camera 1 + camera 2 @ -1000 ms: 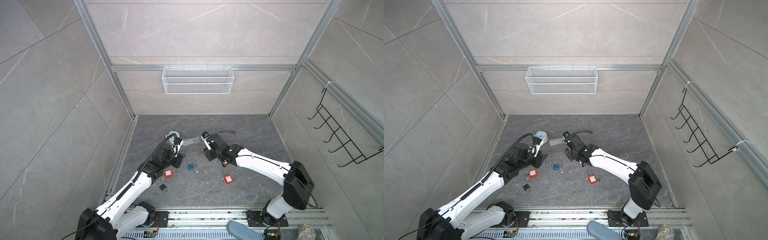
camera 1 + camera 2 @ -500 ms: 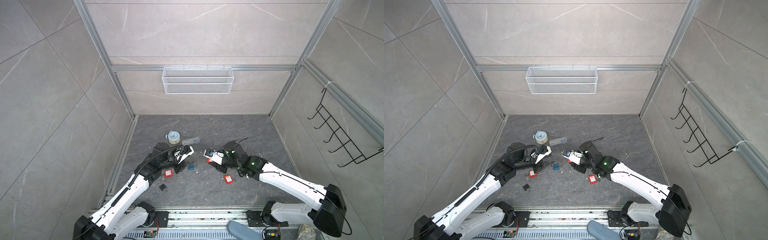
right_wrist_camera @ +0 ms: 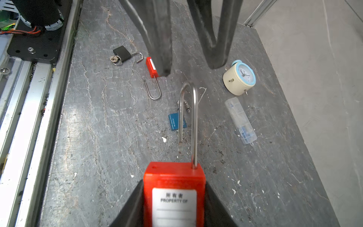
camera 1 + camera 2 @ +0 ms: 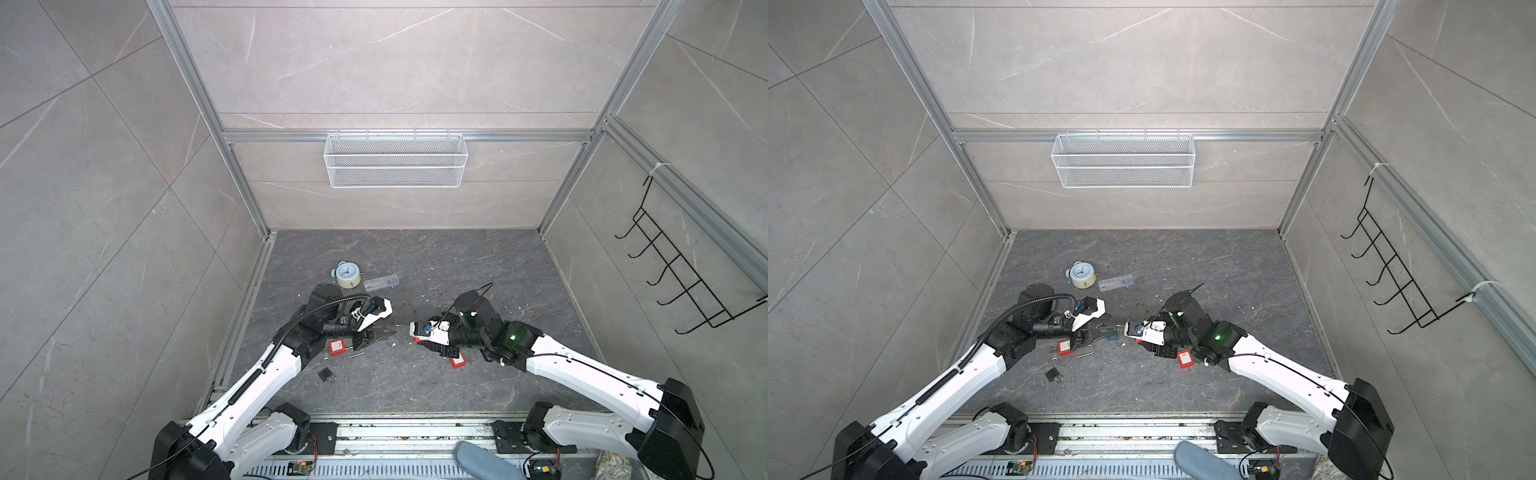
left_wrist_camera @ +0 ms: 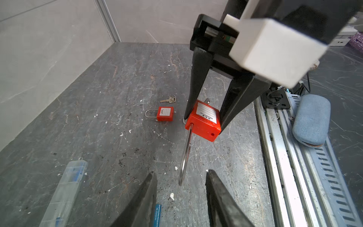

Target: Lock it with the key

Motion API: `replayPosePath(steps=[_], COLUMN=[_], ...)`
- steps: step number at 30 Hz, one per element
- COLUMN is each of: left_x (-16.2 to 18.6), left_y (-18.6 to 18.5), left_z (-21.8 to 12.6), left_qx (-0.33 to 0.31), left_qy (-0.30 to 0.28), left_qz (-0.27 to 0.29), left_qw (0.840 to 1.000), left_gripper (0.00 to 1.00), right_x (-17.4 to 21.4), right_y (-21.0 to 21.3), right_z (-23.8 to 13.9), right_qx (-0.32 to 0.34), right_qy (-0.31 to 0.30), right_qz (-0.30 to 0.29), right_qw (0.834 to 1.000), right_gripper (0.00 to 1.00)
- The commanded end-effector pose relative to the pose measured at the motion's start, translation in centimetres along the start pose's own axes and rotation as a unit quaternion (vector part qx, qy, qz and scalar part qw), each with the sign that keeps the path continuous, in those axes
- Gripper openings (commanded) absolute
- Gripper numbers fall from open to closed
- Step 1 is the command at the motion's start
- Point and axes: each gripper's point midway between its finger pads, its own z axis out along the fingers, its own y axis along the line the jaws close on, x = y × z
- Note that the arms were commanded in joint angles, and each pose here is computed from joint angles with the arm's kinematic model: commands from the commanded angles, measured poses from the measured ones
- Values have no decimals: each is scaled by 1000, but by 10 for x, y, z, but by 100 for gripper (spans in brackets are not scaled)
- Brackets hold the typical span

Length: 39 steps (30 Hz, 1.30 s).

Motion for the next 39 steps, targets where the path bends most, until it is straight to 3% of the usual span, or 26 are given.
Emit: replayPosePath(steps=[1,11,16,22,24,26,28,31,39], left_x=[-17,-13,-16,-22,-24,-27,-31,-36,-37], left_y=[-3,-10,-13,-20,-21,-23,-23,-29,-46], left_z=[1,17,18,20,20,20,19,18,16], left_qx=[24,43,54,72,71,68,64,67,76], left_qy=[-20,-8,-12,-25,-33,-44,-57,-71,-86], left_qz=[14,17,14,10,12,15,19,32,67], left_qw=[999,999,998,997,997,997,996,995,991], left_gripper=[42,22,0,0,0,0,0,0,0], right_x=[-19,-27,-27,-27,-28,-25,-23,-21,-10], right_y=[-4,-2,-1,-15,-9,-6,-5,-4,15], right_z=[-8,-12,-13,-17,-22,-25,-29,-35,-52], right_qx=[7,3,-4,31,15,9,7,6,-71], right_qy=[-33,-45,-38,-26,-23,-16,-11,2,44], right_qz=[-23,-35,-44,-49,-60,-72,-76,-79,-46], right_qw=[999,998,998,998,998,997,997,997,995], right_gripper=[27,28,28,33,41,59,66,63,57])
